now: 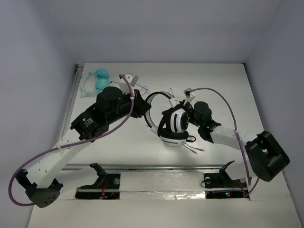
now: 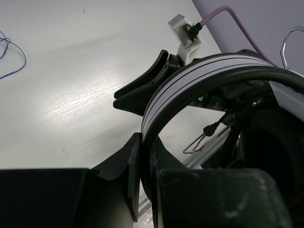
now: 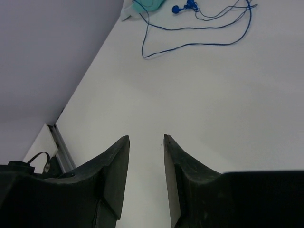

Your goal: Wrap the headphones

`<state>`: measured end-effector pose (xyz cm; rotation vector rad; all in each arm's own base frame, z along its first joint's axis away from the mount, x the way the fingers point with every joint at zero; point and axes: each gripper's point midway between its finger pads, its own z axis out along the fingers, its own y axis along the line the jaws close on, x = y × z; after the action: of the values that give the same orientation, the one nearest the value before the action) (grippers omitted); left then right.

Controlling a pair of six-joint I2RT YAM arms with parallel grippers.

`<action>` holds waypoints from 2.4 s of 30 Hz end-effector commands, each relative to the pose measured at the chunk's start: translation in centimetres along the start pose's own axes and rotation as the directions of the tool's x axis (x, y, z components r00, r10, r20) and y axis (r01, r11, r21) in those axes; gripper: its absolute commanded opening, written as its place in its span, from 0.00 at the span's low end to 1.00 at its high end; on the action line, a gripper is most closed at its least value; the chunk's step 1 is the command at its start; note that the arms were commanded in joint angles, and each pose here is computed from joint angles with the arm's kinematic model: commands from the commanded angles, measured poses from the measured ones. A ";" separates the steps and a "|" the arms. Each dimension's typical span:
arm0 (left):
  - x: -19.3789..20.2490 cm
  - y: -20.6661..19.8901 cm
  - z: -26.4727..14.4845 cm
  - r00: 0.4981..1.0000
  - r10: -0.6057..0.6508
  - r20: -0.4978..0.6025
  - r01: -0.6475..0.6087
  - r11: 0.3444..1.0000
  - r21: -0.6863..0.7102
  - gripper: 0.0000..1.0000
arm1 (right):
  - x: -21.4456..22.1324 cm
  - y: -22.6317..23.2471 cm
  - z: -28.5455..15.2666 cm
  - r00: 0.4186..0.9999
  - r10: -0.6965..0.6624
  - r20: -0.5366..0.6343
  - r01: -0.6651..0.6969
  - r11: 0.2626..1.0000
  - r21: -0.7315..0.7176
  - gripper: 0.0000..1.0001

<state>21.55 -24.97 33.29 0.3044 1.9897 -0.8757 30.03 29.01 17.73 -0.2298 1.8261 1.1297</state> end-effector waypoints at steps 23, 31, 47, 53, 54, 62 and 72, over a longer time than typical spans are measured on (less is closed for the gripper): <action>-9.7 -0.7 -1.3 0.954 -0.123 0.275 0.116 0.992 0.040 0.00 | -5.0 0.8 -7.5 0.978 -0.099 0.182 0.067 0.982 0.174 0.52; -9.6 -1.5 -0.8 0.960 -0.136 0.246 0.117 0.989 0.091 0.00 | -3.0 2.0 -5.3 0.991 -0.109 0.081 0.105 0.993 0.046 0.58; -10.6 -0.8 -0.9 0.955 -0.112 0.274 0.102 0.993 0.050 0.00 | -3.1 3.2 -6.1 0.992 -0.074 0.103 0.074 0.997 -0.001 0.51; -10.9 -1.4 -0.6 0.955 -0.123 0.271 0.105 0.991 0.079 0.00 | -3.6 1.7 -5.9 0.990 -0.100 0.102 0.092 0.992 0.084 0.59; -10.9 -1.4 -0.5 0.955 -0.123 0.270 0.107 0.991 0.076 0.00 | -3.8 1.6 -5.8 0.988 -0.114 0.103 0.105 0.990 0.091 0.59; -11.0 -2.0 -0.6 0.956 -0.130 0.261 0.105 0.989 0.105 0.00 | -0.8 1.4 -3.5 0.996 -0.081 -0.036 0.082 0.996 0.020 0.59; -11.4 -2.4 -0.5 0.958 -0.131 0.257 0.104 0.988 0.115 0.00 | -1.2 0.2 -1.3 0.997 -0.078 0.003 0.077 0.996 0.049 0.59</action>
<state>26.65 -24.45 36.79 0.1374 1.9406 -0.9022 28.00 26.72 14.29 -0.2618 1.9896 1.0011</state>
